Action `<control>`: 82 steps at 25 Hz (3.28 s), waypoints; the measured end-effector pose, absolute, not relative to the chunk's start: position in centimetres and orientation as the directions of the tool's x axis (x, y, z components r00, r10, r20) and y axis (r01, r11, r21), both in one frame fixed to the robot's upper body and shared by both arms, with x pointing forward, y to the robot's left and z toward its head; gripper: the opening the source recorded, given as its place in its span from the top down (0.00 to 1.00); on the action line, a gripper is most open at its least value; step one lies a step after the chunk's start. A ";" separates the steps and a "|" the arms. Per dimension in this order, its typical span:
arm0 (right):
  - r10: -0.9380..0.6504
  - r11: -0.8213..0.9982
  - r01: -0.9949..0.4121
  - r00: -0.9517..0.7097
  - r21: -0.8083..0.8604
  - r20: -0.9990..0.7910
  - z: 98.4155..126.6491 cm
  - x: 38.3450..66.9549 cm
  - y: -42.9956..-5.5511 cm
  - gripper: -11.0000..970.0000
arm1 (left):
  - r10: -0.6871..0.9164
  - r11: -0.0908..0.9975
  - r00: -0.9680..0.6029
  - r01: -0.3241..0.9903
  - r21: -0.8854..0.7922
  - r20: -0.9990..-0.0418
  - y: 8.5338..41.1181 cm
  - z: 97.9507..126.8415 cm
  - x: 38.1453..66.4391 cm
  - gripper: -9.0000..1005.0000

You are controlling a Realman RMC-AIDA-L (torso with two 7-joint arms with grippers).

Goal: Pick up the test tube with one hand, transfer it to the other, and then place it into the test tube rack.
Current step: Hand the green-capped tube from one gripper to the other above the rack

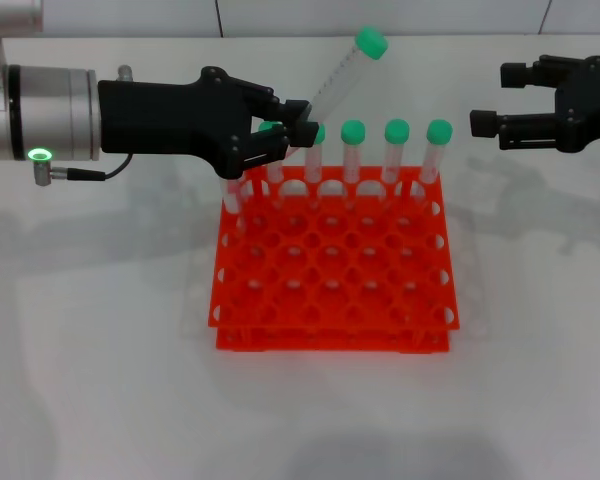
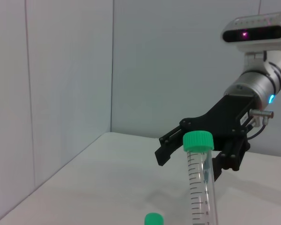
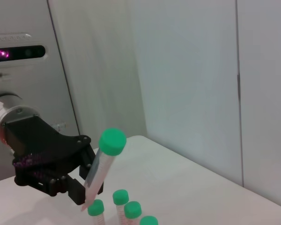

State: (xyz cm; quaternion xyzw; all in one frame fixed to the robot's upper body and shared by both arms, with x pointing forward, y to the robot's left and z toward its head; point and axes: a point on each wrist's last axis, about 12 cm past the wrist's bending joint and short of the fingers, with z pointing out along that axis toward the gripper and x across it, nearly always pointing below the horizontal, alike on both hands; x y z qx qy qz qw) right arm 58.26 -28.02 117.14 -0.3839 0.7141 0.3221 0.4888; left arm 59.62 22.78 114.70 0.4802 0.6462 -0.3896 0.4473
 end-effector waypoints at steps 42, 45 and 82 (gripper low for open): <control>-0.220 0.465 -0.883 -0.182 0.061 -0.958 118.5 59.2 -26.6 0.13 | 0.288 0.311 -0.099 0.951 -0.005 -0.952 23.2 116.3 61.8 0.78; -0.219 0.464 -0.884 -0.178 0.058 -0.959 118.6 59.3 -26.5 0.13 | 0.286 0.319 -0.102 0.948 -0.006 -0.953 23.4 116.1 61.7 0.78; -0.206 0.487 -0.871 -0.186 0.064 -0.961 118.5 59.7 -26.6 0.13 | 0.196 0.349 -0.026 0.936 0.044 -0.980 24.6 115.7 60.6 0.78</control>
